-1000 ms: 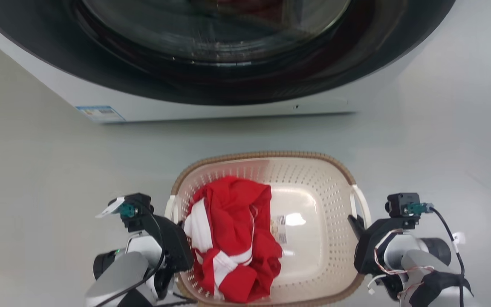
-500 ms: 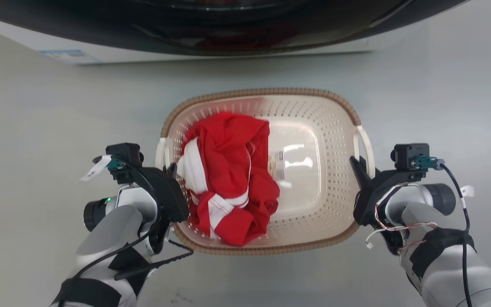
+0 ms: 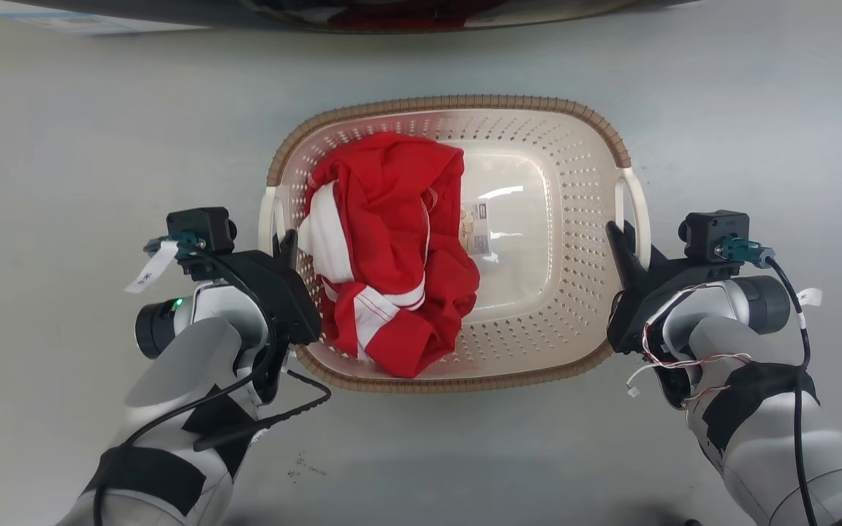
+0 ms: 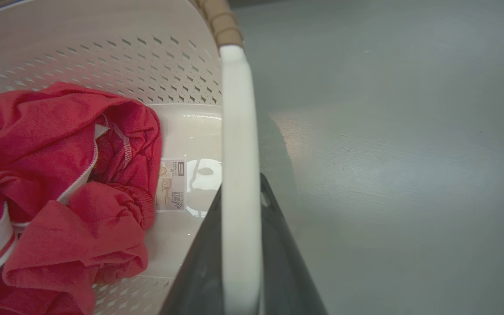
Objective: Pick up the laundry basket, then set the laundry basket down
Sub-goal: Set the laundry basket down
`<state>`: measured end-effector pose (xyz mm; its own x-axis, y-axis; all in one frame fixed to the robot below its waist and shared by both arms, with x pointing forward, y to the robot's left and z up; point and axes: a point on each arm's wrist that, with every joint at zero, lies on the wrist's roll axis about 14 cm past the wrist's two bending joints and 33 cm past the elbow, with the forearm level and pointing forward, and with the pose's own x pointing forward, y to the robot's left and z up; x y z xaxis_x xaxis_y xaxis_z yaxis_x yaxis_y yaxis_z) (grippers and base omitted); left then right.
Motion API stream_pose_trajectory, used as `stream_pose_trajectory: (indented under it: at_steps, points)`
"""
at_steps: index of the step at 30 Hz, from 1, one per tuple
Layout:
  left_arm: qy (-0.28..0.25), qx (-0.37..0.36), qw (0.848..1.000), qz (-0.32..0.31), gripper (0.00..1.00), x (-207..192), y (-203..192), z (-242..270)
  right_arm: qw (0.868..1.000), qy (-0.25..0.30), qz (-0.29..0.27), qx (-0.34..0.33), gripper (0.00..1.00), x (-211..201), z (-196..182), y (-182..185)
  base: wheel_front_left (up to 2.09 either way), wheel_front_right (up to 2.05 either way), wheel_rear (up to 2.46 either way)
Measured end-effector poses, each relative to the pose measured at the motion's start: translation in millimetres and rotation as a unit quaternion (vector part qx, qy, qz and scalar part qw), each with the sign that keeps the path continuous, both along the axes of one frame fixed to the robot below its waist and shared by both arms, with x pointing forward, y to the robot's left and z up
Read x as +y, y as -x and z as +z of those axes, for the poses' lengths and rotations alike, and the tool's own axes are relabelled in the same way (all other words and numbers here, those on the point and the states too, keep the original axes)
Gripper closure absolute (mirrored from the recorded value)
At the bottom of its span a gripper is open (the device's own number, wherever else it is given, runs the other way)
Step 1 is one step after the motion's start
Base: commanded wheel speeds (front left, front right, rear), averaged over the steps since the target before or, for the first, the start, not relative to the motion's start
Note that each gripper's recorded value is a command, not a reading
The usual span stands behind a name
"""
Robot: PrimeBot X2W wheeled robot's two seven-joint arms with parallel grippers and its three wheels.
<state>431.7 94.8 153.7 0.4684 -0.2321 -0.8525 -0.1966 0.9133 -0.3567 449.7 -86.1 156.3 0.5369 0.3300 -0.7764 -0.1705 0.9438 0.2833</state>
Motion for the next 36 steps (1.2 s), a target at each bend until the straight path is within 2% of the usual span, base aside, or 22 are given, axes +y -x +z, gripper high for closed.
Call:
stream_pose_trajectory:
  at_steps: [10, 34, 35, 36]
  points:
    - [-0.005, -0.007, 1.000, 0.007, 1.00, 5, -1, -10, 1.000, 0.005, 0.016, -0.005, 1.00, 4, -12, 0, 0.00, 0.00, 0.00]
    - [-0.004, -0.021, 1.000, -0.006, 1.00, 6, -2, -9, 0.999, 0.020, 0.044, -0.010, 1.00, 5, -14, 2, 0.00, 0.00, 0.00]
    - [-0.002, -0.023, 1.000, -0.009, 0.56, 5, -3, -8, 0.998, 0.020, 0.050, -0.010, 0.71, 6, -14, 3, 0.00, 0.00, 0.00]
    - [-0.002, -0.025, 1.000, -0.008, 0.09, 6, -4, -7, 0.998, 0.020, 0.055, -0.010, 0.56, 7, -14, 4, 0.00, 0.00, 0.00]
